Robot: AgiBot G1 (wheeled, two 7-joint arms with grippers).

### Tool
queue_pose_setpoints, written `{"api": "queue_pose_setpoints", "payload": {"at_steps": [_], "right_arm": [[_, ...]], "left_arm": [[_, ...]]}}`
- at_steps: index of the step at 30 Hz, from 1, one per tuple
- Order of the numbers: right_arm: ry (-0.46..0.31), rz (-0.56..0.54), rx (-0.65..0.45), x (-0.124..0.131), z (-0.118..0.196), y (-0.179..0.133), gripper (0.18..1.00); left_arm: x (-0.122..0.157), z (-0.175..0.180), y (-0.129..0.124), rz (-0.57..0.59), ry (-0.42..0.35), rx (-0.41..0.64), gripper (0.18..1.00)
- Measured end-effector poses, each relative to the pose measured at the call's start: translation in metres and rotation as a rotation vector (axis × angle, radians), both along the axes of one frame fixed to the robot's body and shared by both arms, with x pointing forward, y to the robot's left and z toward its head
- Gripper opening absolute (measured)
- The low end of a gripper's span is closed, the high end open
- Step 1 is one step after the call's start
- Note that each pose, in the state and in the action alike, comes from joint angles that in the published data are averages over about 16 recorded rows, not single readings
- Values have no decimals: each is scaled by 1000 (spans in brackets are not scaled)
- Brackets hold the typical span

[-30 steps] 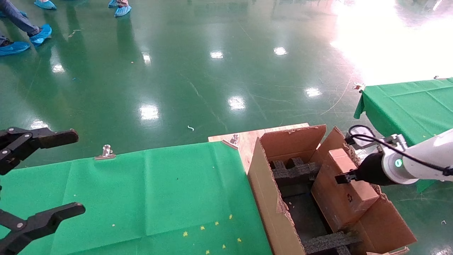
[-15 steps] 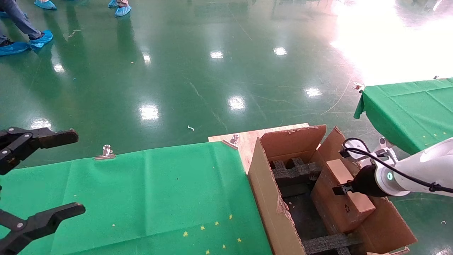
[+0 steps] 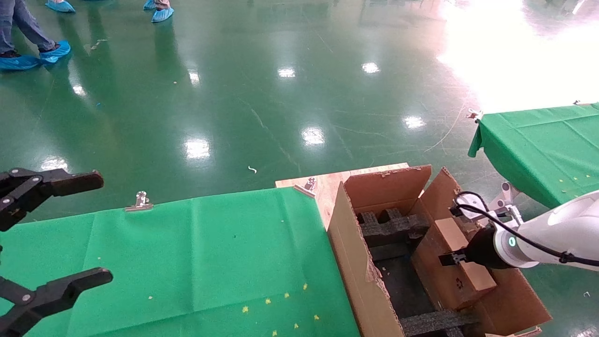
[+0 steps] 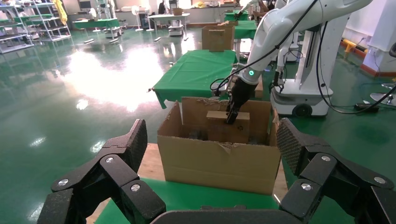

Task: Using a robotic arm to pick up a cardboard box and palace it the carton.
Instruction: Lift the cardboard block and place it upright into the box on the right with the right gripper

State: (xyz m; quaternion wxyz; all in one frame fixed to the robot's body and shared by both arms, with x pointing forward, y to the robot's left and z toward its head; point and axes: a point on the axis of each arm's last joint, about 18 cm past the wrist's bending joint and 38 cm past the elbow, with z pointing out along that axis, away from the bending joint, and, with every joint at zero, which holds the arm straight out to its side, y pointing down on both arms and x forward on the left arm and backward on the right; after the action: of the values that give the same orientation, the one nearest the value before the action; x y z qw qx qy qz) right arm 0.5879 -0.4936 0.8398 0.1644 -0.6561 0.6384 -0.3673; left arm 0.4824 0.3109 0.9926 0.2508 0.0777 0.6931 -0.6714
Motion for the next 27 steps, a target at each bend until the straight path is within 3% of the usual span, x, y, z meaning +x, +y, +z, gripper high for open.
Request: {"api": "queue_pose_setpoints", "payload": {"at_steps": [27], "right_arm": [[19, 20, -1, 22, -19, 3, 367]], "left_arm": [[0, 0, 0, 0, 0, 0, 1001]]}}
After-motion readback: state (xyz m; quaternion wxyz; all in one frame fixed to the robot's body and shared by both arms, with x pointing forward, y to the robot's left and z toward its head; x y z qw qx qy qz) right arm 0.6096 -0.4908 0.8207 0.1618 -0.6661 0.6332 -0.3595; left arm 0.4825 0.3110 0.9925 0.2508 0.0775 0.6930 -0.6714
